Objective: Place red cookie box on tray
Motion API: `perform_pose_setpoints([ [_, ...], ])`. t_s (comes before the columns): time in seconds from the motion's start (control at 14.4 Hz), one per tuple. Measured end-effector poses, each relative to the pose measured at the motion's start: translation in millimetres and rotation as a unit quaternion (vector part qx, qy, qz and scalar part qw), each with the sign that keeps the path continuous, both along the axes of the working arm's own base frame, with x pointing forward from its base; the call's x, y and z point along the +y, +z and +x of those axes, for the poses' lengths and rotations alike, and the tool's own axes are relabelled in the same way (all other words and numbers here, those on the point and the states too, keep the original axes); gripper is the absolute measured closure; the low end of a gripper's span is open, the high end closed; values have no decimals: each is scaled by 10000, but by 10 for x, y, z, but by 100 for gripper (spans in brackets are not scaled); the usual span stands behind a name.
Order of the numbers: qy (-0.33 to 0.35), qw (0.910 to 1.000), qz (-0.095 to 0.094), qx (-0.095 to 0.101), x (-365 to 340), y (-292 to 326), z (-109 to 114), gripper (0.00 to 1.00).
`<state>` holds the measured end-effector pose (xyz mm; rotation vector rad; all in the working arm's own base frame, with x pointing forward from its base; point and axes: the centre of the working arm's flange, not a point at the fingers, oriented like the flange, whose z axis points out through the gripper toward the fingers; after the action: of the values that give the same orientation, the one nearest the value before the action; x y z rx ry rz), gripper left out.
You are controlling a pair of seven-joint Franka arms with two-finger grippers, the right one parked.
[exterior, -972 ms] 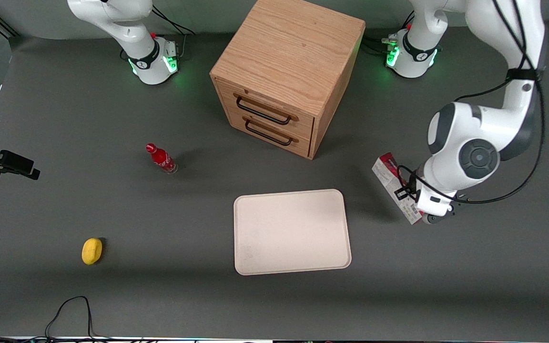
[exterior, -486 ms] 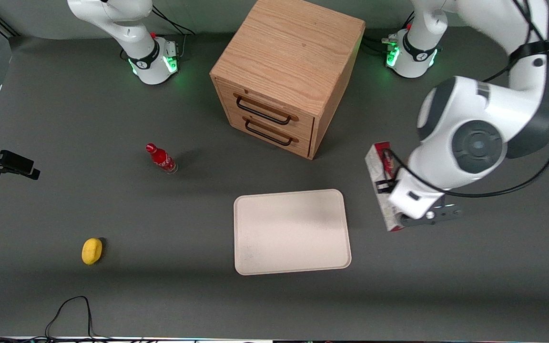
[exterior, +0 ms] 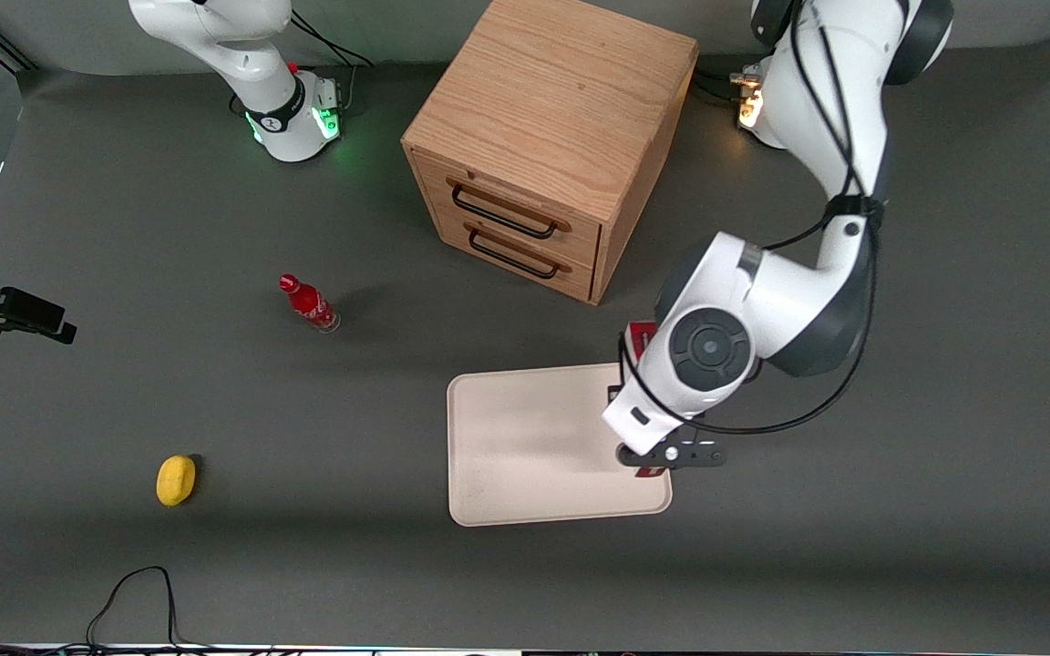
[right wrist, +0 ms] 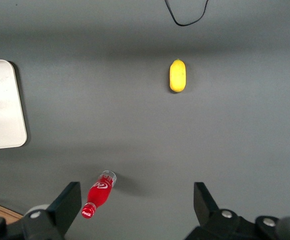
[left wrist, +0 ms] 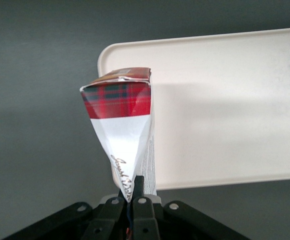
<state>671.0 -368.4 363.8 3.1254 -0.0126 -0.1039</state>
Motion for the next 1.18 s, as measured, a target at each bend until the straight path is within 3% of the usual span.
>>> perform_pose_setpoints([
  [0.28,22,9999,-56,-158,-109,-722,93,97],
  [0.49,66,9998,-10,-189,-49,-931,120,97],
  [0.69,119,9995,11,-287,30,-876,166,70],
  [1.04,426,9971,-282,-568,385,-141,172,15],
  [1.18,663,9949,-389,-656,775,392,109,0],
])
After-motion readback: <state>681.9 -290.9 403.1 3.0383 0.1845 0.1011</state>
